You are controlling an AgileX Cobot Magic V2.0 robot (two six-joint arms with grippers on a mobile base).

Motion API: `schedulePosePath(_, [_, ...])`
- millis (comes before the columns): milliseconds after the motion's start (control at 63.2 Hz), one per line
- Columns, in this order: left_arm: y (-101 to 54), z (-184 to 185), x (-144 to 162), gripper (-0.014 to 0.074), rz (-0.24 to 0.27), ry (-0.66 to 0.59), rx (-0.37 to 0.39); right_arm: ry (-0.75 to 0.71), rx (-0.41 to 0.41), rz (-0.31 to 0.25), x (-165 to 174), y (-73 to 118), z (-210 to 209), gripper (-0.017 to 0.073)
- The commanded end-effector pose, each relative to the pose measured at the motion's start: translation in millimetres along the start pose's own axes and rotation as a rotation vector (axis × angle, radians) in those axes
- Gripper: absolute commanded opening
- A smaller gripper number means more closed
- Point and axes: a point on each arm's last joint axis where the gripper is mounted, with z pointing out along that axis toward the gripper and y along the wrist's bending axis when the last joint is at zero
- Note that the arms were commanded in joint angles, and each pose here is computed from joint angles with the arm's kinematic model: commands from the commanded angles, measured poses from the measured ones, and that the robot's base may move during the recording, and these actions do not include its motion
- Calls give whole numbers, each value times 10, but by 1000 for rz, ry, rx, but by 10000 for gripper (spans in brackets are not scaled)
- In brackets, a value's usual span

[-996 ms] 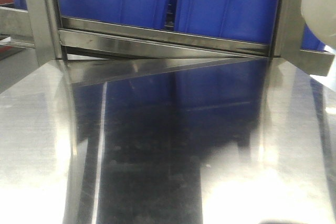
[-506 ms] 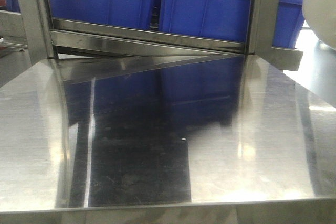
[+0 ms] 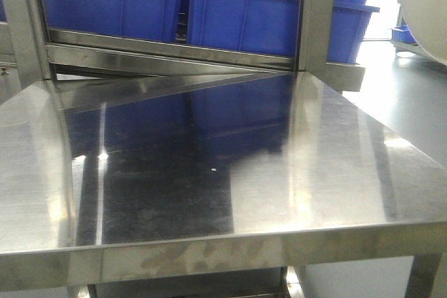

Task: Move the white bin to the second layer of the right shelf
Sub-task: 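Turn the base away from the table holding the bin in the right gripper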

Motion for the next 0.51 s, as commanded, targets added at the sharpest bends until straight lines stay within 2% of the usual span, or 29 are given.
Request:
schedulePosePath(0, [3,-5,26,85,-13,-67,-5,-135,-19,-2,-183,26,-52,56])
schedulePosePath(490, [4,-5,26,85,-13,-67,-7,-135,-19,-2,-183,26,-52,56])
